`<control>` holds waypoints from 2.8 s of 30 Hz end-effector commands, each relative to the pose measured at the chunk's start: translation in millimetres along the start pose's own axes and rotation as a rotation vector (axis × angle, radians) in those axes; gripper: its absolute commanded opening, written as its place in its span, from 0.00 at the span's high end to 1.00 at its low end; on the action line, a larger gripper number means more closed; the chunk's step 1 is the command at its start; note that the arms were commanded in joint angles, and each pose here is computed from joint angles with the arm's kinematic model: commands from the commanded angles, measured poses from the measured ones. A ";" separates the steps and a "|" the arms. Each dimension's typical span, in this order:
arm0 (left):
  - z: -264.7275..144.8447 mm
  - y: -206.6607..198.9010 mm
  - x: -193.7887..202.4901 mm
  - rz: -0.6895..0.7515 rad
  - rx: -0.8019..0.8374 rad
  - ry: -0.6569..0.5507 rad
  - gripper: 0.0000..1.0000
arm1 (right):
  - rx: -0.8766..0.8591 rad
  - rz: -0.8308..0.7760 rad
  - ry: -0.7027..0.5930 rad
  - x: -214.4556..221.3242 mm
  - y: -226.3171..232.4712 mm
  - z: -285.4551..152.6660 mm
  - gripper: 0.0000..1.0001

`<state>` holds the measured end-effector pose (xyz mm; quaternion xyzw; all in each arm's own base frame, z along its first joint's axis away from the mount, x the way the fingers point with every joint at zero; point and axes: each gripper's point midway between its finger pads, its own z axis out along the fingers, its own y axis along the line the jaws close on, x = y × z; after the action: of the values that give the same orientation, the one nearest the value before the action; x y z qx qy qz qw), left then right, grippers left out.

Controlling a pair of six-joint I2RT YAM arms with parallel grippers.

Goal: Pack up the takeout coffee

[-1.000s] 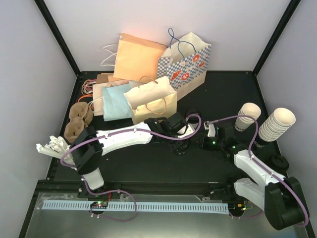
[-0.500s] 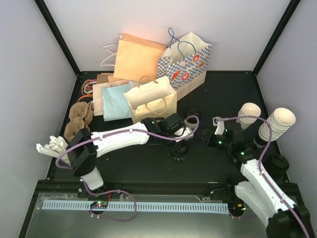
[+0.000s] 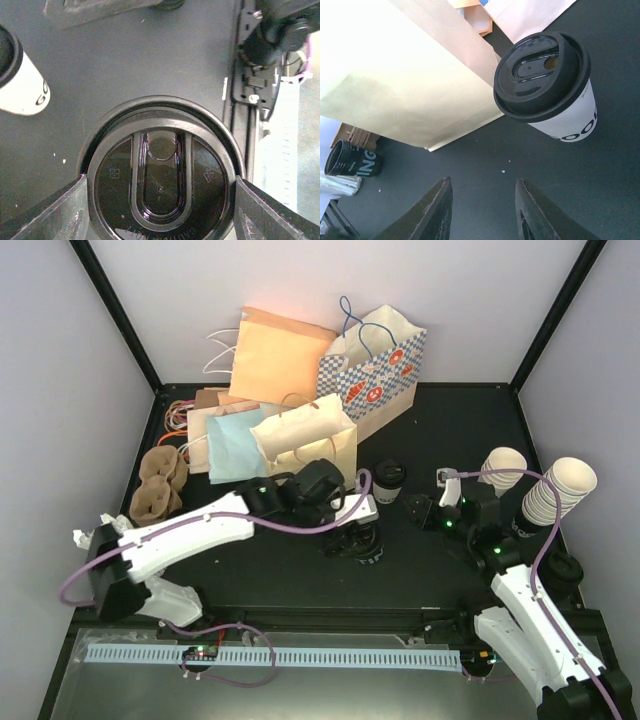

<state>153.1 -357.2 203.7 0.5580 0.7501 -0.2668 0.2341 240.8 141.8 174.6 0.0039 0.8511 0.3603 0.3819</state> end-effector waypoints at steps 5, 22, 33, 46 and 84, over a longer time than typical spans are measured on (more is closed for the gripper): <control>-60.6 -33.3 -15.7 0.486 -0.001 -0.323 0.45 | -0.046 -0.049 -0.042 -13.6 12.3 -2.4 0.62; -83.5 -59.9 27.2 1.186 -0.192 -0.582 0.65 | -0.168 -0.102 -0.003 -10.3 37.0 -7.4 0.62; -48.0 -42.3 51.0 0.927 -0.005 -0.250 0.62 | -0.371 0.009 0.257 39.4 53.1 3.8 0.59; 0.6 -18.3 67.8 0.722 0.149 0.036 0.64 | -0.478 0.108 0.385 72.7 65.0 8.1 0.57; 44.1 14.9 106.0 0.595 0.121 0.315 0.65 | -0.429 0.176 0.543 127.1 64.4 38.5 0.73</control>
<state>147.9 -318.6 115.8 0.7955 0.5613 -0.1435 0.1778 147.1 244.1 102.3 -0.0996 0.8308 0.5428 0.0721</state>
